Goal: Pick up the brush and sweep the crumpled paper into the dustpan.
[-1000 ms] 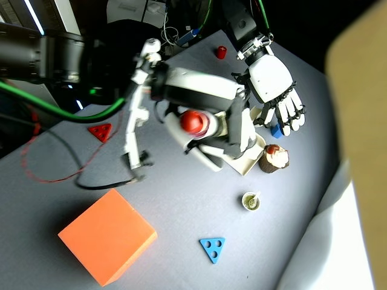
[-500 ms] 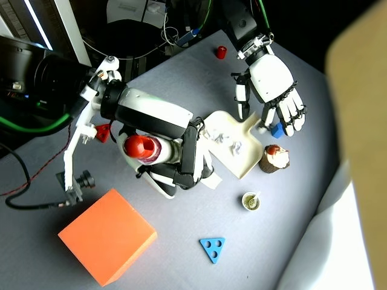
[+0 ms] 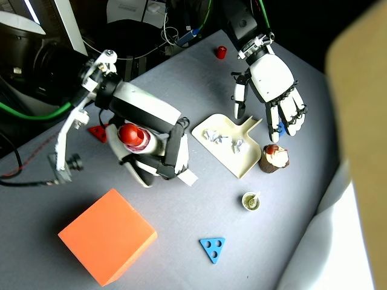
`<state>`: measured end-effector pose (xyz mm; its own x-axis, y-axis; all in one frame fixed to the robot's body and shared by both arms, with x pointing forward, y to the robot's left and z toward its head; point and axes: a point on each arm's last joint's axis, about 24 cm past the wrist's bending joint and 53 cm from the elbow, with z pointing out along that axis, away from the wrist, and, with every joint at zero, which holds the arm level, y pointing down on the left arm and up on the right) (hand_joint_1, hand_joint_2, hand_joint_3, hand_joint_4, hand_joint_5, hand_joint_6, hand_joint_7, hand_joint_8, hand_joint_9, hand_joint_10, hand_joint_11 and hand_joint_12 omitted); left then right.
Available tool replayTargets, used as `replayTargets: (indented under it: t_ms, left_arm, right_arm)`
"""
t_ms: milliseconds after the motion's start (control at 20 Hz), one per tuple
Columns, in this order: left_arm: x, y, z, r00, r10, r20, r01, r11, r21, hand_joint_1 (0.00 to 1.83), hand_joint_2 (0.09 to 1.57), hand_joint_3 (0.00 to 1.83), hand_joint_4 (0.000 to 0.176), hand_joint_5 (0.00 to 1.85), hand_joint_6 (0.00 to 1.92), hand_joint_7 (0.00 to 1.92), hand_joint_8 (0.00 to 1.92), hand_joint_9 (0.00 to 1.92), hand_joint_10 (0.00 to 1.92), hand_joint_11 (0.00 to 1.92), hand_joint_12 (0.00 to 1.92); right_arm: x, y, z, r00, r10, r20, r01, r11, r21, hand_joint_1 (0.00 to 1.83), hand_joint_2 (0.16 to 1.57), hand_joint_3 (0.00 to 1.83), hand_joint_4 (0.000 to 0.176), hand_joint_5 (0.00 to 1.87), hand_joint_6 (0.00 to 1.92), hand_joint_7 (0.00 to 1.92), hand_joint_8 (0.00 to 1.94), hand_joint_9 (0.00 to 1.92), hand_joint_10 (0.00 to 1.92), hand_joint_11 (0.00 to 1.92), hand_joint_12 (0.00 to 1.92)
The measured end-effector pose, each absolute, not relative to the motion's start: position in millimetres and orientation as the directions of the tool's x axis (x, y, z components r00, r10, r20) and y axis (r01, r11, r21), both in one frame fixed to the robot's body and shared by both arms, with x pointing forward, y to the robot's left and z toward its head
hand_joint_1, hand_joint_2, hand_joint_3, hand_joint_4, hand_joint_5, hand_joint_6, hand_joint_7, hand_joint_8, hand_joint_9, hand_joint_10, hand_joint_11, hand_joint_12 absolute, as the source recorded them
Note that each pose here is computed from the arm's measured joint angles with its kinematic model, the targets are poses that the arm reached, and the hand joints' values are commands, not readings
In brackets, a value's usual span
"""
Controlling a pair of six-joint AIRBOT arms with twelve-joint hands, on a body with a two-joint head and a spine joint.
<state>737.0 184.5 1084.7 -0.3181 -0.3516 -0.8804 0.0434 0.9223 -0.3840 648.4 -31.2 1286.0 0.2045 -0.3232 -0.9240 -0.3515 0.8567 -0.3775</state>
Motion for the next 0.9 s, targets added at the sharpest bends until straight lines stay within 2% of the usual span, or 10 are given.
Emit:
replayTargets:
  t_ms: [50,100,200,250,300,350,450,700,850,900]
  left_arm:
    - [736,183,1086,-0.32,-0.354,-0.879,0.045,0.921,-0.387,0.94,0.95,0.0,0.143,0.47,0.01,0.19,0.0,0.13,0.0,0.0,0.35]
    - [734,183,1088,-0.322,-0.362,-0.875,0.043,0.917,-0.396,0.94,0.94,0.0,0.144,0.49,0.01,0.2,0.0,0.13,0.0,0.0,0.31]
    - [728,181,1095,-0.319,-0.381,-0.868,0.04,0.91,-0.414,0.92,0.94,0.0,0.147,0.5,0.0,0.21,0.0,0.15,0.01,0.0,0.35]
    - [725,180,1097,-0.317,-0.394,-0.863,0.035,0.904,-0.425,0.91,0.95,0.0,0.148,0.49,0.0,0.22,0.0,0.14,0.0,0.0,0.3]
    - [722,178,1098,-0.318,-0.402,-0.859,0.033,0.9,-0.434,0.91,0.95,0.0,0.148,0.49,0.0,0.22,0.0,0.14,0.0,0.0,0.3]
    - [721,176,1102,-0.321,-0.411,-0.853,0.036,0.895,-0.445,0.92,0.94,0.0,0.143,0.52,0.01,0.23,0.0,0.15,0.0,0.0,0.32]
    - [721,175,1110,-0.314,-0.416,-0.854,0.045,0.891,-0.451,0.9,0.95,0.0,0.143,0.48,0.0,0.23,0.0,0.15,0.0,0.0,0.36]
    - [727,167,1148,-0.288,-0.442,-0.85,0.089,0.871,-0.483,0.9,0.95,0.0,0.132,0.49,0.0,0.23,0.0,0.13,0.0,0.0,0.37]
    - [730,168,1167,-0.273,-0.441,-0.855,0.102,0.87,-0.482,0.9,0.94,0.0,0.132,0.47,0.0,0.22,0.0,0.14,0.0,0.0,0.38]
    - [732,168,1176,-0.264,-0.437,-0.86,0.108,0.872,-0.477,0.91,0.94,0.0,0.124,0.49,0.01,0.23,0.0,0.15,0.0,0.0,0.38]
  right_arm:
    - [645,-29,1282,0.187,-0.326,-0.927,-0.36,0.855,-0.373,0.99,0.78,0.0,0.071,0.54,1.92,0.54,1.94,0.57,1.92,0.72,1.92]
    - [640,-27,1276,0.164,-0.329,-0.93,-0.372,0.853,-0.367,0.98,0.73,0.0,0.049,0.32,1.92,0.34,1.94,0.37,1.92,0.49,1.92]
    - [637,-26,1269,0.135,-0.337,-0.932,-0.38,0.851,-0.363,0.78,0.72,0.0,0.068,0.26,1.4,0.16,1.62,0.1,1.83,0.1,1.92]
    - [637,-28,1270,0.138,-0.346,-0.928,-0.372,0.851,-0.372,0.65,0.68,0.0,0.017,0.33,0.32,0.43,0.38,0.36,0.59,0.05,1.23]
    - [638,-30,1270,0.138,-0.351,-0.926,-0.365,0.851,-0.377,0.65,0.68,0.0,0.017,0.33,0.32,0.43,0.38,0.36,0.59,0.05,1.23]
    - [639,-34,1266,0.112,-0.358,-0.927,-0.363,0.854,-0.373,0.58,0.62,0.0,0.0,0.16,0.03,0.23,0.03,0.23,0.04,0.13,0.34]
    - [641,-43,1256,0.045,-0.345,-0.938,-0.358,0.871,-0.337,0.53,0.62,0.0,0.0,0.03,0.0,0.05,0.0,0.05,0.0,0.09,0.07]
    - [644,-58,1272,0.039,-0.302,-0.953,-0.323,0.898,-0.298,0.37,0.62,0.0,0.0,0.0,0.0,0.0,0.0,0.0,0.0,0.03,0.03]
    - [645,-71,1277,0.005,-0.188,-0.982,-0.341,0.923,-0.178,0.37,0.64,0.01,0.0,0.0,0.0,0.0,0.0,0.0,0.0,0.04,0.03]
    - [643,-75,1284,0.017,-0.128,-0.992,-0.372,0.92,-0.125,0.37,0.65,0.01,0.0,0.0,0.0,0.0,0.0,0.0,0.0,0.03,0.03]
